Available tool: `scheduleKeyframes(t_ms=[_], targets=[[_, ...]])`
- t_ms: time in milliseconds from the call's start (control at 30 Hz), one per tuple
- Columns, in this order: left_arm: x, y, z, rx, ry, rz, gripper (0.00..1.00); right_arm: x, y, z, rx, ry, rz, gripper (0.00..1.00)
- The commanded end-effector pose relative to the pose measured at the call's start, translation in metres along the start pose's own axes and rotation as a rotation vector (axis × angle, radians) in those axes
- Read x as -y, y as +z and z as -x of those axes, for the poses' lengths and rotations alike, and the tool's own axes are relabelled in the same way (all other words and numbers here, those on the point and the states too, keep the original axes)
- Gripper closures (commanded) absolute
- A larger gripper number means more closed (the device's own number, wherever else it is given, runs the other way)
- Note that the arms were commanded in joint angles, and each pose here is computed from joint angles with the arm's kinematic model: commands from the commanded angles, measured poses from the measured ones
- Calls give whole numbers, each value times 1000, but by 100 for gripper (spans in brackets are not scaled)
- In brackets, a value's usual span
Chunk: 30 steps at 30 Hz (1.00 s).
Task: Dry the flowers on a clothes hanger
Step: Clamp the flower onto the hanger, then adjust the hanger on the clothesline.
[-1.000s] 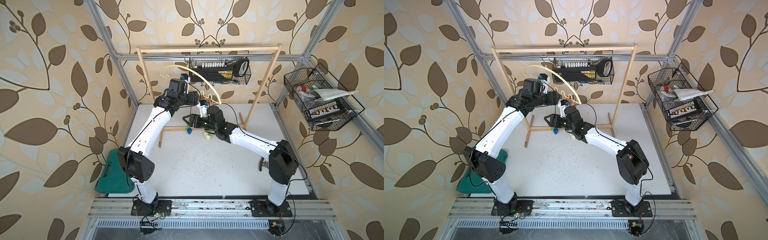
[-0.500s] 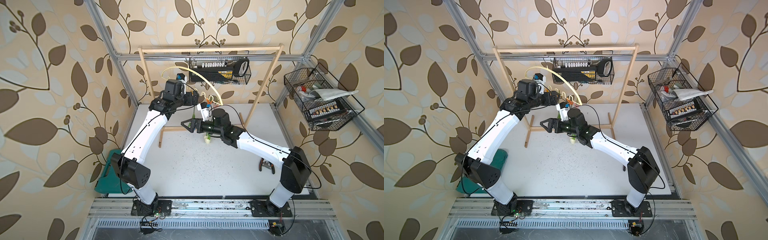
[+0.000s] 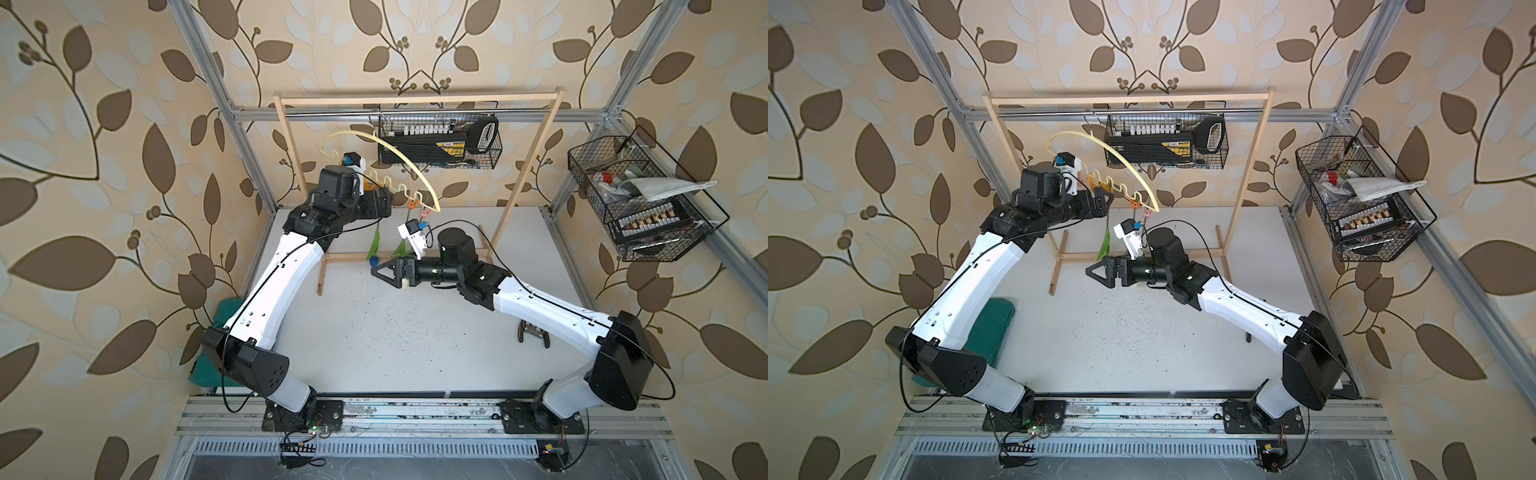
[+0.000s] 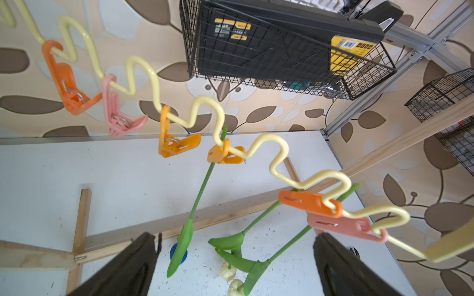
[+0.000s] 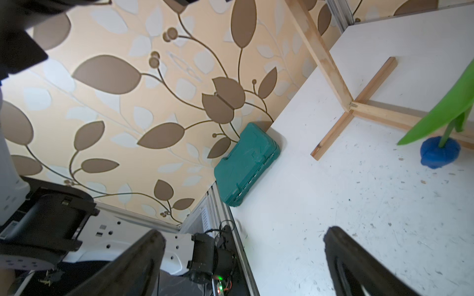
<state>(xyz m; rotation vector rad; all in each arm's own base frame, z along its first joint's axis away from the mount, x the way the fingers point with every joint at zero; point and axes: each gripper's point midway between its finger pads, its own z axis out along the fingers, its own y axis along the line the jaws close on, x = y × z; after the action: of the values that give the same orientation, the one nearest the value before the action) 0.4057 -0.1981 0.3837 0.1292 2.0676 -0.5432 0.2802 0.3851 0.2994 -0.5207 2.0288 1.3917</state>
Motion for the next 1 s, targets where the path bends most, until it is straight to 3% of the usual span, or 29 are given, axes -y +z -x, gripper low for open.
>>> scheduleKeyframes(t_ms=[0,200,300,433,500,600,700,867,967], targets=[[3,-29,8,57,-16,-14,1,0,-24,-12,-39,-69,-55,1],[-6,-48,-4,65,-50,19,1,50,-58,-7,29,11,-199,1],[-15,-54,-13,56,-85,57,1,64,-63,-2,63,53,-214,1],[-30,-66,-25,70,-123,120,1,90,-71,-4,108,72,-341,2],[-38,-71,-30,82,-138,151,1,106,-77,-4,137,71,-421,7],[-48,-73,-40,79,-165,191,1,128,-84,2,188,75,-531,25],[-51,-68,-51,62,-192,191,1,146,-84,13,246,70,-603,36],[-50,-61,-64,25,-214,180,1,158,-60,32,251,74,-591,36],[-51,-62,-67,16,-213,183,1,156,-49,38,247,82,-551,31]])
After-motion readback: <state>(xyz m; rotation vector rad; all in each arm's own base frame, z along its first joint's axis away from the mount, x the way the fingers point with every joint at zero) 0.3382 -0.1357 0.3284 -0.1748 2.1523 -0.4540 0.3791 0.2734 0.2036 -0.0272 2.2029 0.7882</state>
